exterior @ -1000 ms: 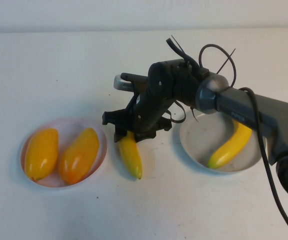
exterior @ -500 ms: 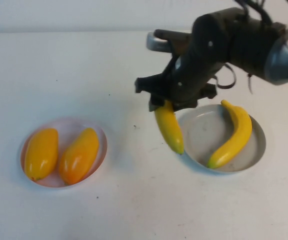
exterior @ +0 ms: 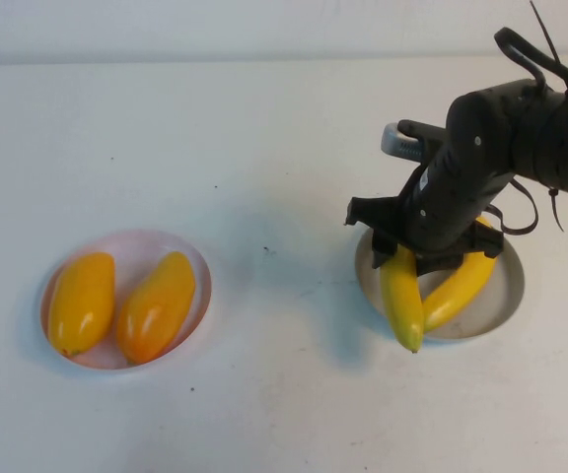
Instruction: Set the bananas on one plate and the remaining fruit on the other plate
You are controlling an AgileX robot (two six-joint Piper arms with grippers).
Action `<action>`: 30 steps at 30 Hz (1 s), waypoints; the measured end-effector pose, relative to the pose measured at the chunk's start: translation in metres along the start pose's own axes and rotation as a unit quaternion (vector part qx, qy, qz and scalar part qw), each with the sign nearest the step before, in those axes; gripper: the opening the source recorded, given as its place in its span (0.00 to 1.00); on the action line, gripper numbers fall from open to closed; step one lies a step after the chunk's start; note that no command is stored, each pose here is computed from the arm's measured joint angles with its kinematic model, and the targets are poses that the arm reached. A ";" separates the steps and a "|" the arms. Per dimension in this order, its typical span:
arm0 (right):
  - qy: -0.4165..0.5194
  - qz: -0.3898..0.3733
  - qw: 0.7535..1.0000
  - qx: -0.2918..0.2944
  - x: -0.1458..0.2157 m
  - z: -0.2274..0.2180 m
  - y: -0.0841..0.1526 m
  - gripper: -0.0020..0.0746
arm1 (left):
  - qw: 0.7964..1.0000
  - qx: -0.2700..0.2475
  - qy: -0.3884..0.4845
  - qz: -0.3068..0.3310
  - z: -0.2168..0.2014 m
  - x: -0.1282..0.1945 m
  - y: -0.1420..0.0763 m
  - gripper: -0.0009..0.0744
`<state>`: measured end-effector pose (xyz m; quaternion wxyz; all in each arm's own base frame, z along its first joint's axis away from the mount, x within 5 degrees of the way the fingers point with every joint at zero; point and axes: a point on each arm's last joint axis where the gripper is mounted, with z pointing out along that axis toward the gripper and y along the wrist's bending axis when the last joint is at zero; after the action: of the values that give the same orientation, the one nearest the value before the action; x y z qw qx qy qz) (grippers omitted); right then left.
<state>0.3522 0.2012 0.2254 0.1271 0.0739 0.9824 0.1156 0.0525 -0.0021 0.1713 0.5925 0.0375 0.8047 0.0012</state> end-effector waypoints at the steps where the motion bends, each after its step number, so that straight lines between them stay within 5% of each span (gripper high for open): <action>1: 0.001 0.001 1.000 0.001 0.000 0.001 0.000 0.45 | 1.000 0.000 0.000 0.000 0.000 0.000 0.000 0.01; 7: 0.010 0.003 1.000 0.010 0.000 0.002 -0.004 0.64 | 1.000 0.000 0.000 0.000 0.000 0.000 0.000 0.01; 15: 0.020 0.001 1.000 0.016 0.008 -0.028 -0.008 0.66 | 1.000 0.000 0.000 0.000 0.000 0.000 0.000 0.01; 19: -0.002 -0.027 1.000 0.000 0.026 -0.073 -0.019 0.53 | 1.000 0.000 0.000 0.000 0.000 0.000 0.000 0.01; 26: -0.025 -0.129 0.991 -0.013 0.089 -0.146 -0.063 0.09 | 1.000 0.000 0.000 0.000 0.000 0.000 0.000 0.01; 30: -0.028 -0.170 0.985 -0.015 0.123 -0.171 -0.087 0.02 | 1.000 0.000 0.000 0.000 0.000 0.000 0.000 0.01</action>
<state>0.1788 0.1034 0.3362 0.1738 -0.0925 0.9748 0.1049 0.0525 -0.0021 0.1713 0.5925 0.0375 0.8047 0.0012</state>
